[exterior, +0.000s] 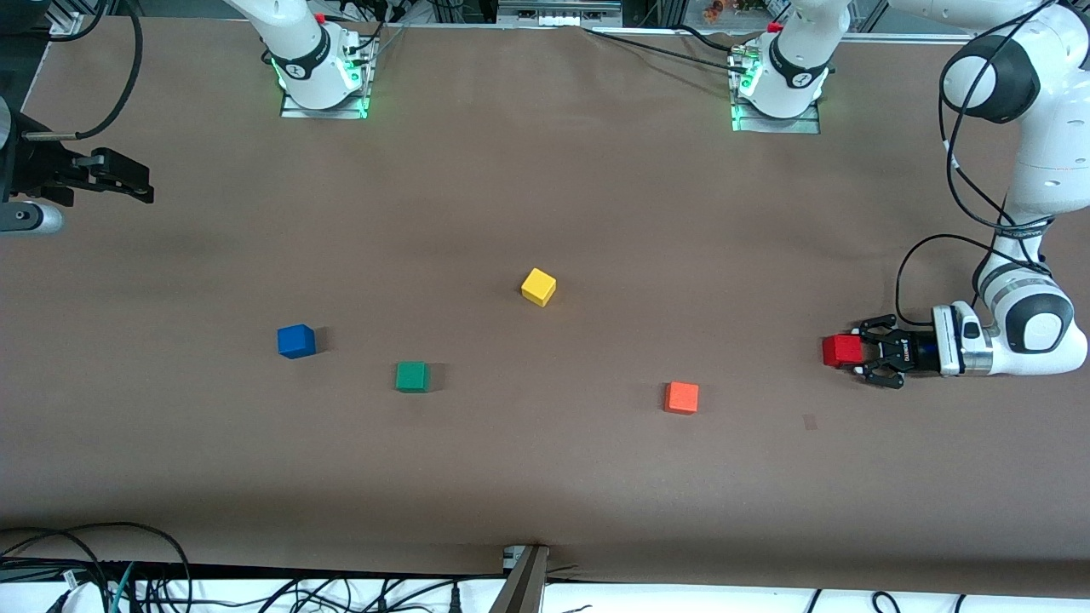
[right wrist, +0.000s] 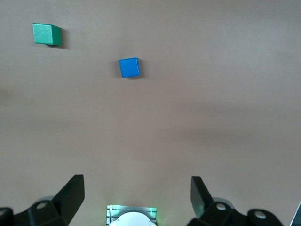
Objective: Pass red block to right arm, stack on blue
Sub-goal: 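Close the left gripper on the red cube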
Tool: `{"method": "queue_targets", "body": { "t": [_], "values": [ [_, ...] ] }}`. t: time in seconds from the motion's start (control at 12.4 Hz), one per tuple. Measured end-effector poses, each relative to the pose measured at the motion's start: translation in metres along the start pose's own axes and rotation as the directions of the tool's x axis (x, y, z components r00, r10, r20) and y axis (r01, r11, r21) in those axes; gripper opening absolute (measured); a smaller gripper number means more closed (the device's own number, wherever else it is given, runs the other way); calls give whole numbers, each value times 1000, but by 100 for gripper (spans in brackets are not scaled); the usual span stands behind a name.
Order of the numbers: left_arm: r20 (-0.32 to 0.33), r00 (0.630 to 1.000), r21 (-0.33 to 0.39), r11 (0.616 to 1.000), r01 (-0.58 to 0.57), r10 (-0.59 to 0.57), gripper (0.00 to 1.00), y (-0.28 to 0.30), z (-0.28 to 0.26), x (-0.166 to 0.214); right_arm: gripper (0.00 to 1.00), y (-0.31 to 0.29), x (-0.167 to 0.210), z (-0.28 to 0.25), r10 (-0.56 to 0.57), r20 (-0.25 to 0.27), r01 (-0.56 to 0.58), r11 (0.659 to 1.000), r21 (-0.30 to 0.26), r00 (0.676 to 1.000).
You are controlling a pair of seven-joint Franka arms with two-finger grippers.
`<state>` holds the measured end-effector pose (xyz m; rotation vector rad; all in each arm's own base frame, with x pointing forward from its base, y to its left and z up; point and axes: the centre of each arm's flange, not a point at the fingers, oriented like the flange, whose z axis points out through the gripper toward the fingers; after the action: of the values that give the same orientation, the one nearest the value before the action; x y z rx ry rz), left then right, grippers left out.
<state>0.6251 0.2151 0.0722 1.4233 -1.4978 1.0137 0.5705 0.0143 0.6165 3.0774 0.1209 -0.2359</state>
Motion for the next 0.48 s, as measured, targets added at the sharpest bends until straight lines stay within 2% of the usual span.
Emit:
{"method": "queue_targets", "body": {
  "t": [0.24, 0.48],
  "values": [
    [-49, 999, 33, 999, -8, 9, 56, -8, 9, 8, 100, 0, 0, 0, 0, 0, 0, 1000, 0, 1000],
    [-204, 978, 4, 999, -38, 38, 56, -27, 58, 42, 100, 0, 0, 0, 0, 0, 0, 1000, 0, 1000]
  ]
}}
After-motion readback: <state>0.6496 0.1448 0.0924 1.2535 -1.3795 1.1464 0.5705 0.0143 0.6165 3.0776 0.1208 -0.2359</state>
